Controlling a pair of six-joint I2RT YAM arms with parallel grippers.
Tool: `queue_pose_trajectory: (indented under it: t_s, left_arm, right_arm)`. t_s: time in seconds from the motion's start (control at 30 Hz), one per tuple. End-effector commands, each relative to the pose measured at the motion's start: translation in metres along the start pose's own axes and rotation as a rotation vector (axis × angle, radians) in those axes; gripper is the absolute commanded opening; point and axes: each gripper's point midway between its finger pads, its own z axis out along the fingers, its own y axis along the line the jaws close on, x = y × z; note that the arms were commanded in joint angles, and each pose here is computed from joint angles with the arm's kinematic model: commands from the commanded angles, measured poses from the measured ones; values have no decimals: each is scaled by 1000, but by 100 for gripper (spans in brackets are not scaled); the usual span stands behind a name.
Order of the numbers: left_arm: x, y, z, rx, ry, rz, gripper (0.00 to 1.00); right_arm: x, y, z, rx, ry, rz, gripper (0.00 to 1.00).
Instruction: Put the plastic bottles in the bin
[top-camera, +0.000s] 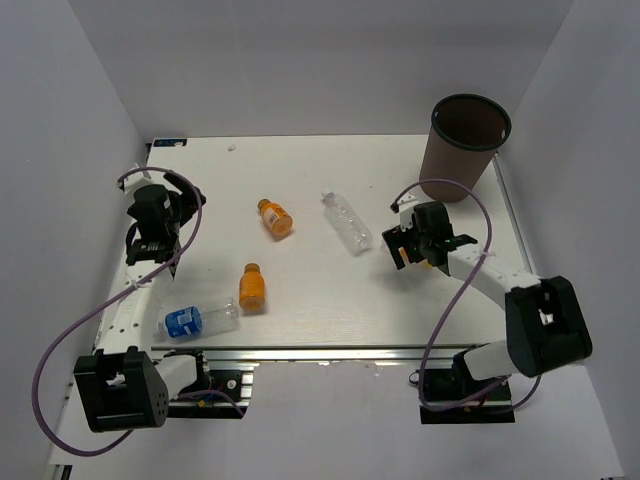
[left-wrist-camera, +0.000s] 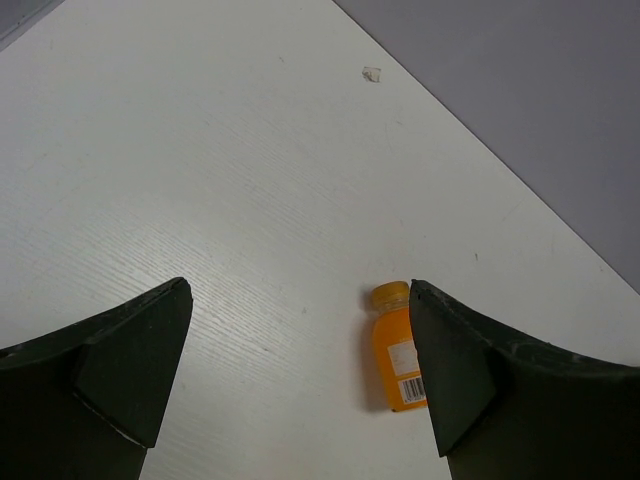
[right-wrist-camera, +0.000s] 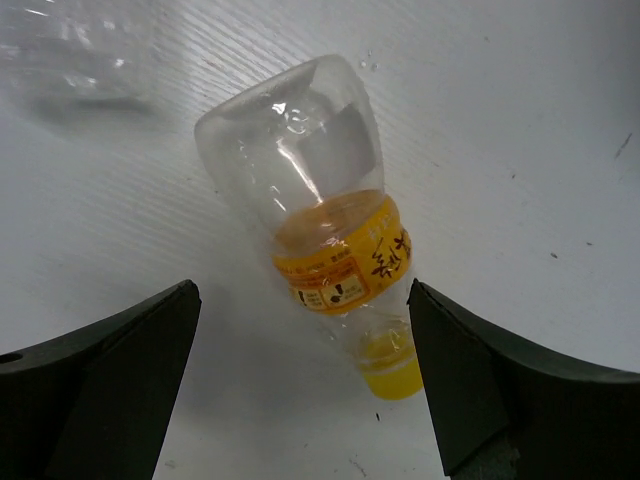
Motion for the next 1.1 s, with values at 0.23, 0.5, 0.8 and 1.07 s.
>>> queue_pose_trajectory:
  t_s: [0.23, 0.5, 0.8, 1.07]
  left_arm:
    - [6, 12, 8, -46, 1, 26, 98]
    - [2, 15, 2, -58, -23, 21, 98]
    - [4, 11, 4, -41, -13, 9, 98]
    - [5, 17, 5, -70, -14, 11, 98]
  right_arm:
    - [1, -9, 42, -4, 115, -18, 85]
    - [-11, -17, 36, 28, 77, 19, 64]
    - [-97, -40, -24, 123, -217, 98, 50]
    - [-224, -131, -134, 546, -738, 262, 40]
